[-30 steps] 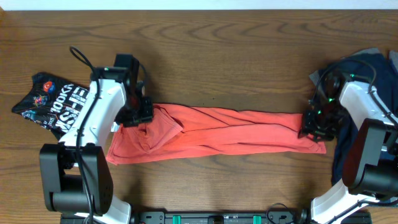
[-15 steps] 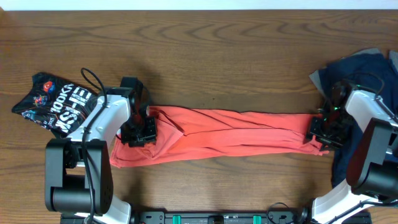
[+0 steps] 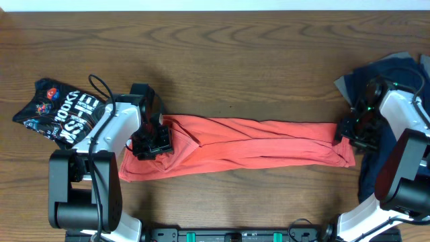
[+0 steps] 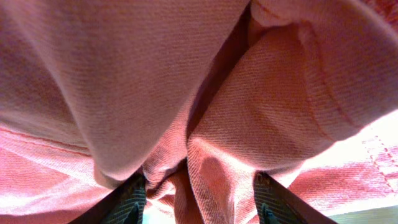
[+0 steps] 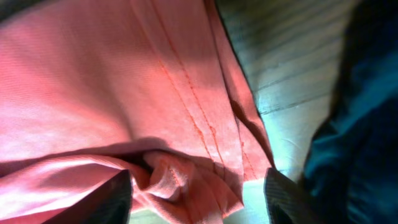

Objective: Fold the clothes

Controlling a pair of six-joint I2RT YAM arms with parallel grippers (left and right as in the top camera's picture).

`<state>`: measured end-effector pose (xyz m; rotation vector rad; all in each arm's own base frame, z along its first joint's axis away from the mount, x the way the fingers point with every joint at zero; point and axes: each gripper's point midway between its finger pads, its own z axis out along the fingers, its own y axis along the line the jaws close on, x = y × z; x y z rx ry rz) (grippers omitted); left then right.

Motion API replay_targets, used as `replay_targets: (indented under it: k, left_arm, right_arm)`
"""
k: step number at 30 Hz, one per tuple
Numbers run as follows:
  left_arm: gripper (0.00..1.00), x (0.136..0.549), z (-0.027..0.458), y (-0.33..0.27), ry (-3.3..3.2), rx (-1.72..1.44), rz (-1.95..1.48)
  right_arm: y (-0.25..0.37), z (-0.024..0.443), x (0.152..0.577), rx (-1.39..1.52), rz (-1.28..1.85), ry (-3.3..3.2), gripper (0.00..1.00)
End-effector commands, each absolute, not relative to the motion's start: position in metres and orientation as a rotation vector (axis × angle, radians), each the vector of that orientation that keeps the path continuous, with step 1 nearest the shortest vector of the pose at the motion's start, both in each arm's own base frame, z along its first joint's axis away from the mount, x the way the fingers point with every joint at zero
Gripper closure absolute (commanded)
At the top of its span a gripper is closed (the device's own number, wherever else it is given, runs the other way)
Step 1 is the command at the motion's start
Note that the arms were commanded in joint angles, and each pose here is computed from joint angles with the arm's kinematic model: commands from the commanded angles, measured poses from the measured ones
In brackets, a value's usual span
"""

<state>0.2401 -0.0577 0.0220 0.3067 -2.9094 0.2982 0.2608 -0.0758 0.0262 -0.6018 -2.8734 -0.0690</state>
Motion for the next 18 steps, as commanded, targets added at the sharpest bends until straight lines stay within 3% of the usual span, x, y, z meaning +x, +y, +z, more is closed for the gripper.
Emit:
replay_targets:
  k: [1,7,8,9,16,18]
  left_arm:
    - [0.39,0.246,0.029,-0.058,-2.92,0.31,0.313]
    - [0.28,0.268,0.064,-0.06,-3.05,0.301,0.361]
    - [0.11,0.27,0.07,-0.06,-3.075,0.304,0.371]
    - [0.0,0.271,0.075,-0.06,-3.094,0.306,0.378]
    - [0.02,0.272,0.093,-0.06,-3.157,0.3,0.404]
    - [0.02,0.272,0.093,-0.06,-3.156,0.3,0.403]
  right_arm:
    - [-0.078,0.038,0.268,-0.49,-0.101,-2.931,0.26]
    - [-0.075,0.02,0.262,-0.437,-0.109,-2.944,0.22]
    - [-0.075,0.016,0.261,-0.437,-0.108,-2.949,0.21]
    - [-0.074,0.011,0.259,-0.437,-0.109,-2.947,0.21]
    - [-0.065,-0.009,0.255,-0.433,-0.165,-2.974,0.23]
    - [-0.058,-0.011,0.255,-0.438,-0.224,-2.973,0.31]
